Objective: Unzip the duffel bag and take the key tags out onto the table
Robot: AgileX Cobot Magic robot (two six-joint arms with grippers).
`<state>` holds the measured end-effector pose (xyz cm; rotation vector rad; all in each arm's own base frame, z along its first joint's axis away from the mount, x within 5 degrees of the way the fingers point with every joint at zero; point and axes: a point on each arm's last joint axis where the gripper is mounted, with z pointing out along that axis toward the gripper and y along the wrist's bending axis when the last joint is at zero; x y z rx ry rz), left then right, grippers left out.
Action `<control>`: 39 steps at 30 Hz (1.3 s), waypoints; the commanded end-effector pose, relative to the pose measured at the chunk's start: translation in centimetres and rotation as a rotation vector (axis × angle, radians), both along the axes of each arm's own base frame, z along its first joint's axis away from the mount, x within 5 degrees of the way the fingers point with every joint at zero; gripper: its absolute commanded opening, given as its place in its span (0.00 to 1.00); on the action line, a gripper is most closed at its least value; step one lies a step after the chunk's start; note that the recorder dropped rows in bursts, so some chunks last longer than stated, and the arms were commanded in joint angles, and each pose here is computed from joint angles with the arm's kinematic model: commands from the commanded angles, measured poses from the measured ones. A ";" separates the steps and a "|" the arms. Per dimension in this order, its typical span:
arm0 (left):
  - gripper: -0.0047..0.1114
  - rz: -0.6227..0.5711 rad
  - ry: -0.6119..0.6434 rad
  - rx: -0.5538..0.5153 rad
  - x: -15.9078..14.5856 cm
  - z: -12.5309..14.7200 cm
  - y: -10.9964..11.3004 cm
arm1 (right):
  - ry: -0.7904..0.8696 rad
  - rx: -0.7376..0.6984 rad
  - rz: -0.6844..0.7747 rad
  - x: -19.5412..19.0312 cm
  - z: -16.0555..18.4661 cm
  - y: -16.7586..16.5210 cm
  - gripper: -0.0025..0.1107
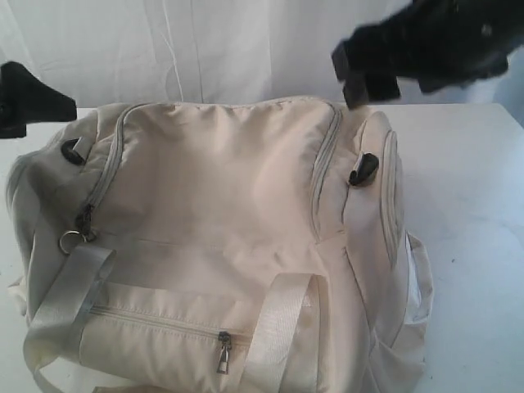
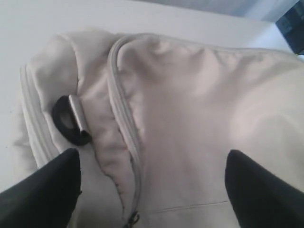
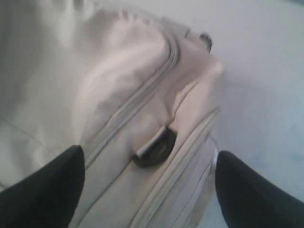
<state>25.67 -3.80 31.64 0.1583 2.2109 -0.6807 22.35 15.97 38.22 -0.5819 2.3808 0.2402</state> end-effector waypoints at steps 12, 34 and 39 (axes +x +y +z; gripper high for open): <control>0.05 0.016 0.144 0.019 3.7 -5.0 0.4 | 0.143 0.054 -0.047 -1.4 -10.3 -0.3 0.21; 0.22 -0.097 0.013 0.126 -1.1 0.8 -0.3 | 0.008 -0.026 -0.060 4.7 -3.6 -2.0 0.28; 0.70 -0.354 -0.031 0.229 -1.5 -0.5 -3.3 | -0.006 0.027 -0.045 3.7 -1.3 -2.1 0.57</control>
